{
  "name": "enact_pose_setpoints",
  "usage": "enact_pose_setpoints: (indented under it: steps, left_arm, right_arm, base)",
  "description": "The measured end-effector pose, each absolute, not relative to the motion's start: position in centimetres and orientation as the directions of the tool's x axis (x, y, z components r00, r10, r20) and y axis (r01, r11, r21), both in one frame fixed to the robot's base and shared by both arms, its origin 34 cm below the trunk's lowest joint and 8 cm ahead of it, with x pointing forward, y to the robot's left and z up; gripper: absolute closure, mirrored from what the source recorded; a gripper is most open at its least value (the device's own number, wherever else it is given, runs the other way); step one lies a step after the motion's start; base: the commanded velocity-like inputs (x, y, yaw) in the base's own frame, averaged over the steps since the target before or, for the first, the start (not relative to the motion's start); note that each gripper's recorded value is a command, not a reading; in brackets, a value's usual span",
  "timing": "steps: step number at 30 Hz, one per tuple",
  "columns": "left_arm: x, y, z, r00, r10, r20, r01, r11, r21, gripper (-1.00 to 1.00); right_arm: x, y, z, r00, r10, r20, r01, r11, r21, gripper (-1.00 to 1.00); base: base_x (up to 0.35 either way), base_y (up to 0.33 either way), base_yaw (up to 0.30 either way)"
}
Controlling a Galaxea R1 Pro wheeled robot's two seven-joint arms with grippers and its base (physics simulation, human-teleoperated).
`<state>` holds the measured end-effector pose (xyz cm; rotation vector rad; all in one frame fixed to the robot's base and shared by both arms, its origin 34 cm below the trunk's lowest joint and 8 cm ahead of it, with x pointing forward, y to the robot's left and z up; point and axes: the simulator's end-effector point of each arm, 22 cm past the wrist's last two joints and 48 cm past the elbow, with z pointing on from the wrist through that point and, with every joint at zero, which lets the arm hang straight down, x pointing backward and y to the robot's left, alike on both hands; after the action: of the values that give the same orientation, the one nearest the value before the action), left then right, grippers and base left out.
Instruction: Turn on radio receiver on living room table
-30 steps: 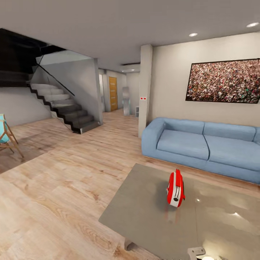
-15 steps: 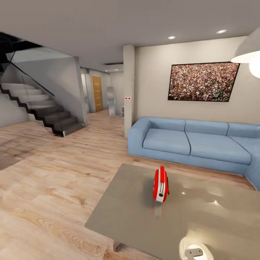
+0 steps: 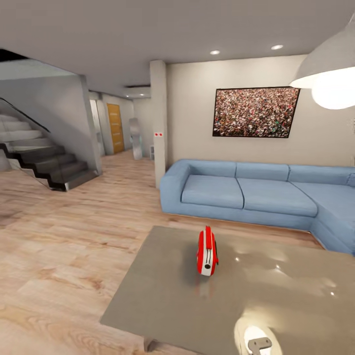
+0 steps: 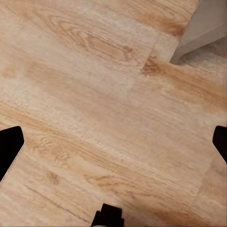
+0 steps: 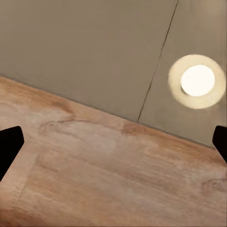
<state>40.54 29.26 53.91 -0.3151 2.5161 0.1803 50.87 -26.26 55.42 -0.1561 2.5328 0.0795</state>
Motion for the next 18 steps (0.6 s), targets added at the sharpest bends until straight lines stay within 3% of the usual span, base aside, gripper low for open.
enact_pose_setpoints:
  steps: [8,14,18]
  left_arm:
    - [40.50,29.35,53.90,-0.798,-0.186,-0.574,-0.267,0.962,0.059,-1.00]
    - [40.50,29.26,53.89,-0.798,-0.186,-0.573,-0.266,0.962,0.058,-1.00]
    - [40.52,29.26,53.90,-0.798,-0.185,-0.574,-0.265,0.962,0.059,-1.00]
  right_arm:
    - [50.93,-26.12,55.46,-0.815,-0.097,-0.571,-0.133,0.991,0.022,-1.00]
    - [50.98,-26.15,55.49,-0.813,-0.097,-0.574,-0.133,0.991,0.021,-1.00]
    - [50.99,-26.12,55.50,-0.813,-0.097,-0.574,-0.134,0.991,0.021,-1.00]
  base:
    - [0.239,0.226,-0.010]
    - [0.049,0.249,0.000]
    - [0.005,0.084,0.000]
